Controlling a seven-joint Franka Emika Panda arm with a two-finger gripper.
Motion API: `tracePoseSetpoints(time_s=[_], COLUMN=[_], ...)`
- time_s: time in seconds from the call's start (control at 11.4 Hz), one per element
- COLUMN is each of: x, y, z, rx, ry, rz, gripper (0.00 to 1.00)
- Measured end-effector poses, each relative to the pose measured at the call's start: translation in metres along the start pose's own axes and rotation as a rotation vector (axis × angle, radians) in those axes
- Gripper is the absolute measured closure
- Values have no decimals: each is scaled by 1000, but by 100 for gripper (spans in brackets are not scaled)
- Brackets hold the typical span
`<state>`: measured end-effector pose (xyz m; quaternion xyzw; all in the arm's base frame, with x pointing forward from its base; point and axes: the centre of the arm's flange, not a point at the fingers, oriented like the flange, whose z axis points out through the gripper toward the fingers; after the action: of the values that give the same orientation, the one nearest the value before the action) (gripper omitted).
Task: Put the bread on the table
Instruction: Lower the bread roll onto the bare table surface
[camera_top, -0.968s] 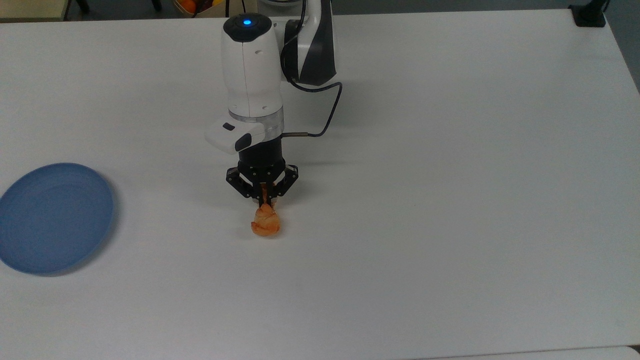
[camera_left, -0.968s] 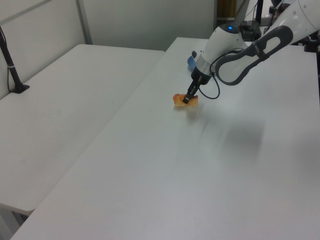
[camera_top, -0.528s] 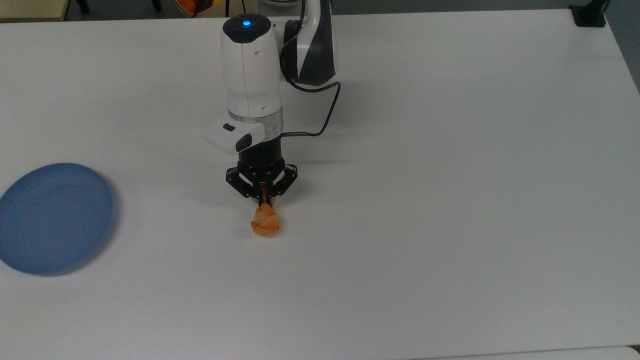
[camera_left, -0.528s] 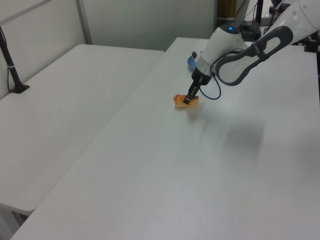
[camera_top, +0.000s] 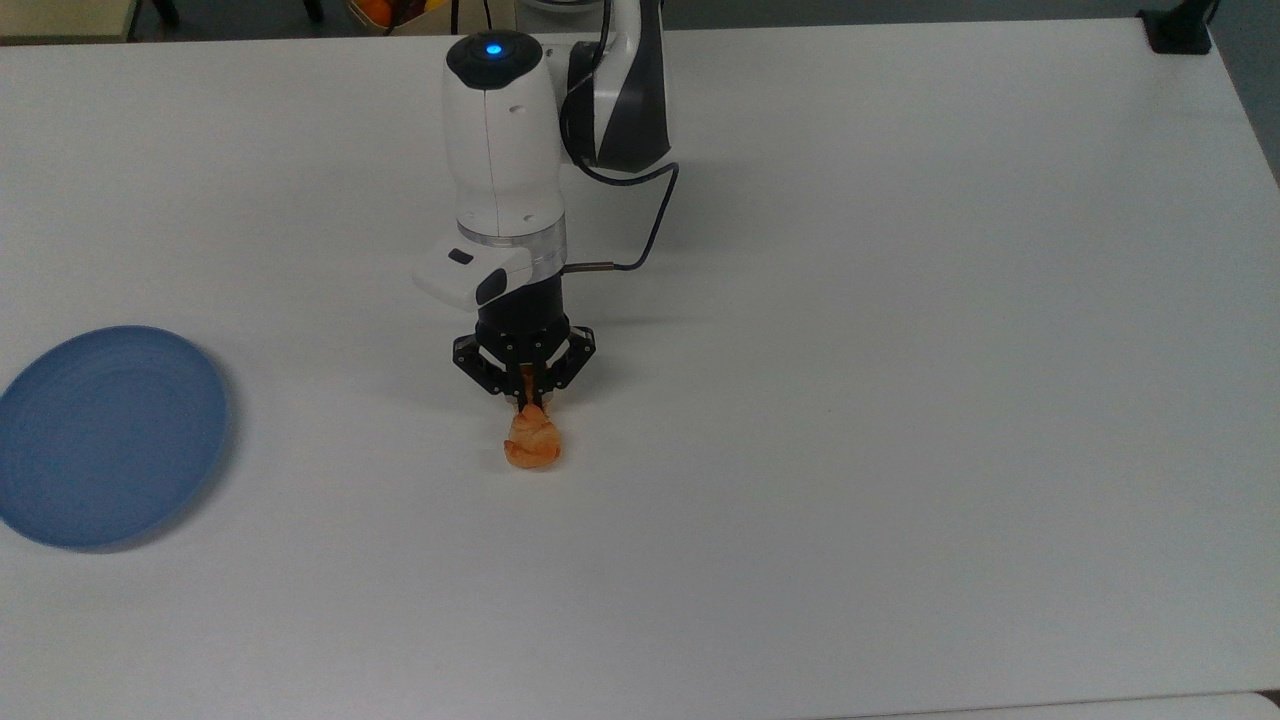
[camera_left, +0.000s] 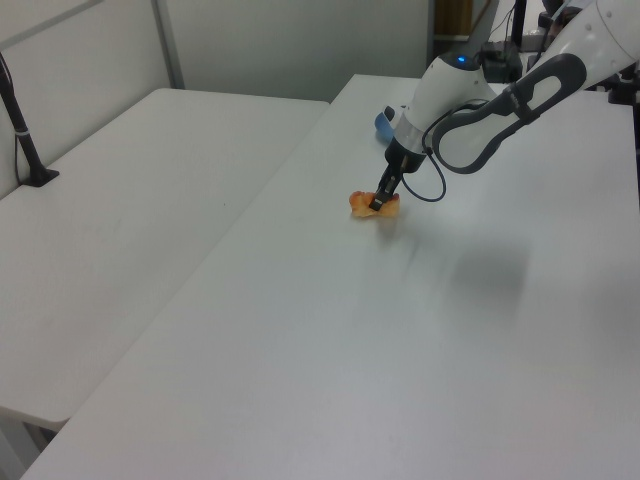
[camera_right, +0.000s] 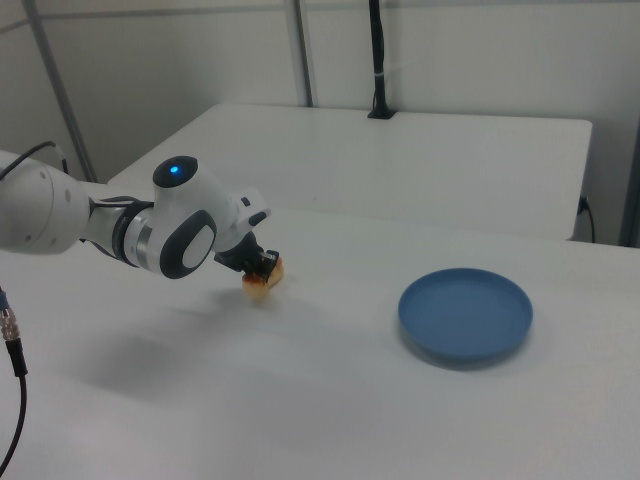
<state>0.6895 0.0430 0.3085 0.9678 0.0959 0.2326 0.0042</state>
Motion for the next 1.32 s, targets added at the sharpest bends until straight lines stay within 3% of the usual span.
tracePoseSetpoints(time_s=[0.18, 0.26, 0.44, 1.32], x=[-1, -2, -3, -5], y=[0, 0, 0, 0], z=[1, 1, 2, 3], rx=[0, 0, 1, 1], ry=[-3, -5, -7, -10], rz=[-5, -8, -14, -16], gripper=[86, 77, 73, 73])
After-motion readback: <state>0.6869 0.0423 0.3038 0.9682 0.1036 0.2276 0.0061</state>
